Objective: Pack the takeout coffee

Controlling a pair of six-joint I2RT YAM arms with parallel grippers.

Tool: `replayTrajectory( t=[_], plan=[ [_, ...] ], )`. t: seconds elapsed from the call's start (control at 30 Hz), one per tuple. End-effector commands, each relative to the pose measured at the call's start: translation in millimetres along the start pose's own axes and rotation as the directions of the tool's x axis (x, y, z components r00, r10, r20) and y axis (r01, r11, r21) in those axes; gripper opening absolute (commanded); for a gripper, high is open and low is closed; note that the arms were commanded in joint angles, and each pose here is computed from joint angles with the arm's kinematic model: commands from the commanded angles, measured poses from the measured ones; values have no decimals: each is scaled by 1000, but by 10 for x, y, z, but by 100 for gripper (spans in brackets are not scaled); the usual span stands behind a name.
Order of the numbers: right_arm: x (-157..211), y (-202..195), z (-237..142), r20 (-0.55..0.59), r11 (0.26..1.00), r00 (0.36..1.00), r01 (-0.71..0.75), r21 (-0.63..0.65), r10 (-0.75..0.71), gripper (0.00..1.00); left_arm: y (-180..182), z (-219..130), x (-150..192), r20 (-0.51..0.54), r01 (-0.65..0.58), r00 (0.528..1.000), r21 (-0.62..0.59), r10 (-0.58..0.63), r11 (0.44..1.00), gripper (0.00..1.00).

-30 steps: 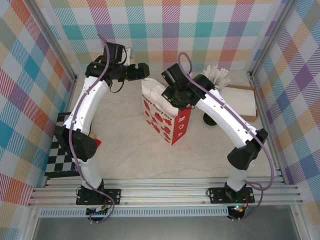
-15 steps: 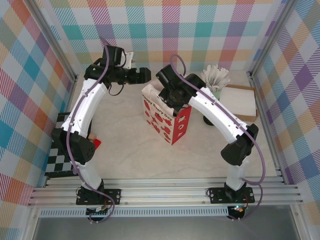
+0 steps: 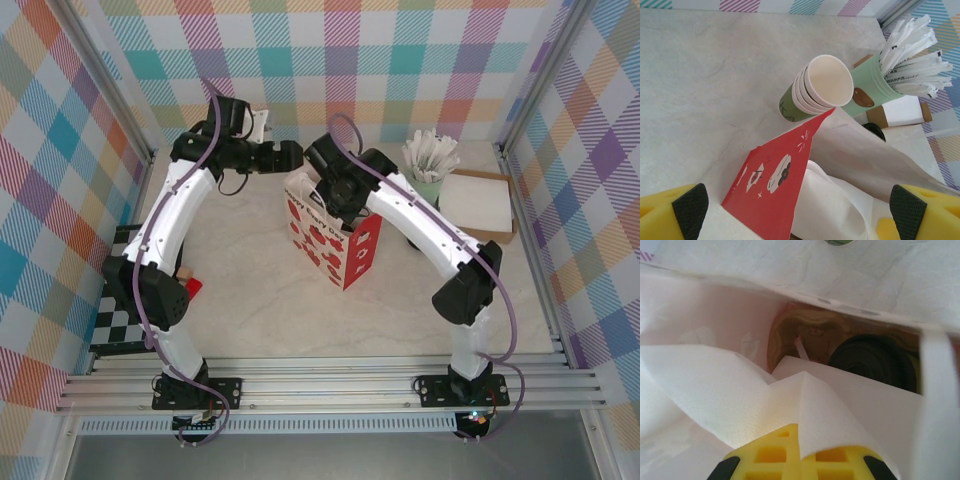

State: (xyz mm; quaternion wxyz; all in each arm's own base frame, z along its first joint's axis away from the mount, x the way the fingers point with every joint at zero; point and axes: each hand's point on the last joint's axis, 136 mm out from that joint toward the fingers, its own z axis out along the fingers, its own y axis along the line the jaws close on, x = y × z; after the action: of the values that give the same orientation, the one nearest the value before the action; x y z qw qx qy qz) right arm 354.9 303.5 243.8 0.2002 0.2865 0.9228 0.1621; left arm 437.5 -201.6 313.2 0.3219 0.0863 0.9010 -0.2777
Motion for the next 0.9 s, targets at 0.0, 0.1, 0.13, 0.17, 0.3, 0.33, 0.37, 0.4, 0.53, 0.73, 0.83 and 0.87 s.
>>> replayTrajectory(
  t=[0.0, 0.1, 0.13, 0.17, 0.3, 0.33, 0.37, 0.4, 0.53, 0.73, 0.83, 0.87],
  plan=[
    [-52, -7, -6, 30, 999, 999, 31, 19, -31, 1, -69, -93, -75, 39, -6, 999, 34, 4, 999, 95],
    [-26, -70, 33, 19, 998, 999, 32, 46, -33, 2, -67, -43, -56, 26, 3, 1000, 44, -4, 999, 96],
    [-14, -75, 40, 14, 998, 999, 34, 47, -35, 3, -63, -24, -46, 21, 7, 1000, 48, -8, 999, 96],
    [-11, -82, 37, 11, 998, 999, 34, 49, -35, 3, -61, -14, -40, 18, 9, 1000, 49, -10, 999, 96],
    [-92, -5, -94, 44, 998, 997, 56, 16, -56, 11, -56, 8, -40, 16, 16, 1000, 49, -17, 999, 96],
    [-130, 11, -150, 60, 998, 996, 59, 8, -60, 16, -47, 2, -52, 20, 17, 1000, 47, -18, 999, 96],
    [-169, 35, -212, 78, 998, 995, 67, -5, -66, 22, -45, 2, -56, 22, 18, 1000, 46, -19, 999, 97],
    [-210, 45, -275, 96, 998, 993, 69, -14, -67, 27, -44, -4, -62, 24, 17, 1000, 47, -18, 999, 97],
    [-285, 94, -496, 127, 991, 986, 114, -65, -105, 48, -45, -4, -75, 26, -8, 1000, 59, 6, 998, 96],
    [-342, -122, -893, 155, 968, 959, 248, -44, -238, 79, 10, 124, 15, -11, -136, 991, 69, 137, 988, 93],
    [-386, -200, -1117, 188, 931, 919, 362, -52, -347, 99, 19, 239, 36, -31, -190, 980, 95, 194, 977, 90],
    [-386, -242, -1180, 191, 914, 902, 402, -49, -386, 100, 7, 280, 39, -38, -209, 976, 111, 215, 972, 89]
  ],
)
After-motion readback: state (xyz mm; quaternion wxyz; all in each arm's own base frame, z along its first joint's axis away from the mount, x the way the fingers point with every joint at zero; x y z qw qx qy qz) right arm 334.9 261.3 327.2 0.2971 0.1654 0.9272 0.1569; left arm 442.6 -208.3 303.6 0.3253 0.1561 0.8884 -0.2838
